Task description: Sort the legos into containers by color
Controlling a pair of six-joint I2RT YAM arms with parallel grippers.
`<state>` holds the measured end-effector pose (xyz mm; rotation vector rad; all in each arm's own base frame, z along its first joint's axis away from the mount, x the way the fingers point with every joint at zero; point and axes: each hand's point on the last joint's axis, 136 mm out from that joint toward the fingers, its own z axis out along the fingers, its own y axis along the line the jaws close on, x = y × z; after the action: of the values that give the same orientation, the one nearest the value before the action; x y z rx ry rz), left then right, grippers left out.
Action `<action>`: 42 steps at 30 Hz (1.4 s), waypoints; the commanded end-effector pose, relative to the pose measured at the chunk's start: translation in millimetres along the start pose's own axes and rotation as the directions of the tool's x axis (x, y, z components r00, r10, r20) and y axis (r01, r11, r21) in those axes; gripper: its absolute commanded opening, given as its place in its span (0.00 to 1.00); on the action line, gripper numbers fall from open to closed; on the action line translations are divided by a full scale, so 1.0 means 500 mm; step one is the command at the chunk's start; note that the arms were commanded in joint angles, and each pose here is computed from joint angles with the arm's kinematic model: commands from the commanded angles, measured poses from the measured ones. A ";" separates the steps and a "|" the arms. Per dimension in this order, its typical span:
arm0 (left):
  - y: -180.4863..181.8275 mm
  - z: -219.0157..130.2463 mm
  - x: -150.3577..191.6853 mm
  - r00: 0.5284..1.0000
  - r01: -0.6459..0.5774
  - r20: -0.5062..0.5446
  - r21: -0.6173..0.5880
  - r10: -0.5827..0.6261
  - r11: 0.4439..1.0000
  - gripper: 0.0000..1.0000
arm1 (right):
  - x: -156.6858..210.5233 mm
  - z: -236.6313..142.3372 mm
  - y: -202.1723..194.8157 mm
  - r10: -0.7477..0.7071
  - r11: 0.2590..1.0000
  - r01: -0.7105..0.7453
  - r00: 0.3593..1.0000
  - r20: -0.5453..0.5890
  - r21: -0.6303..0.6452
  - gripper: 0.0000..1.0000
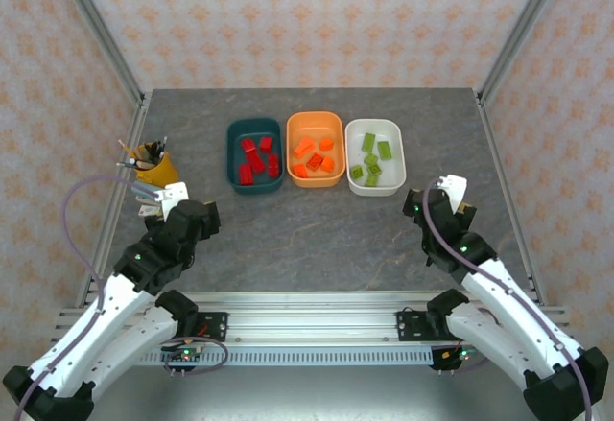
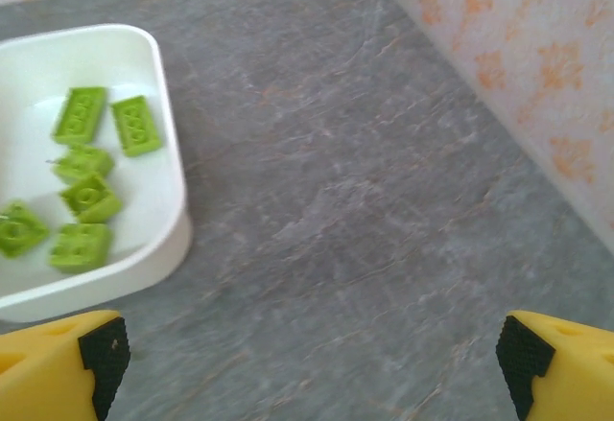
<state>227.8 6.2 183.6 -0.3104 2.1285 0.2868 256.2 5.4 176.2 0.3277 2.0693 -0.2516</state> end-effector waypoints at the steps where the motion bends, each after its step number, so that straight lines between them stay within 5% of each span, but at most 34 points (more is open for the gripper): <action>1: 0.012 0.029 -0.058 0.979 -0.095 0.169 -0.125 0.115 0.988 1.00 | -0.058 0.022 0.000 -0.025 0.998 0.015 0.983 0.182 0.055 1.00; 11: 0.025 0.229 -0.008 0.996 0.000 0.085 -0.197 0.016 0.981 1.00 | 0.018 0.169 0.010 -0.028 0.999 0.025 0.993 0.114 0.032 1.00; 21: -0.025 0.377 -0.061 0.995 0.037 0.095 -0.085 -0.028 0.996 1.00 | -0.023 0.298 0.029 0.058 0.995 -0.047 0.989 0.137 -0.084 1.00; 24: -0.049 0.379 -0.056 0.995 0.004 0.095 -0.010 -0.004 1.000 1.00 | 0.018 0.318 0.042 0.061 0.990 -0.040 0.987 0.151 -0.136 1.00; 28: -0.028 0.349 -0.033 0.957 0.079 0.278 0.009 -0.079 0.997 1.00 | 0.010 0.329 0.037 0.065 0.992 -0.050 0.989 0.133 -0.114 1.00; 32: -0.043 0.360 -0.030 0.980 0.035 0.195 -0.002 -0.034 0.999 1.00 | 0.010 0.328 0.033 0.065 0.993 -0.053 0.991 0.115 -0.103 1.00; 42: -0.043 0.361 -0.031 0.979 0.030 0.204 -0.005 -0.029 1.000 1.00 | 0.012 0.328 0.033 0.064 0.993 -0.052 0.991 0.115 -0.105 1.00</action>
<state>374.1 47.2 79.0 -0.3159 1.9842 0.2953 383.0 -29.0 73.1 0.2931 2.0036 -0.1522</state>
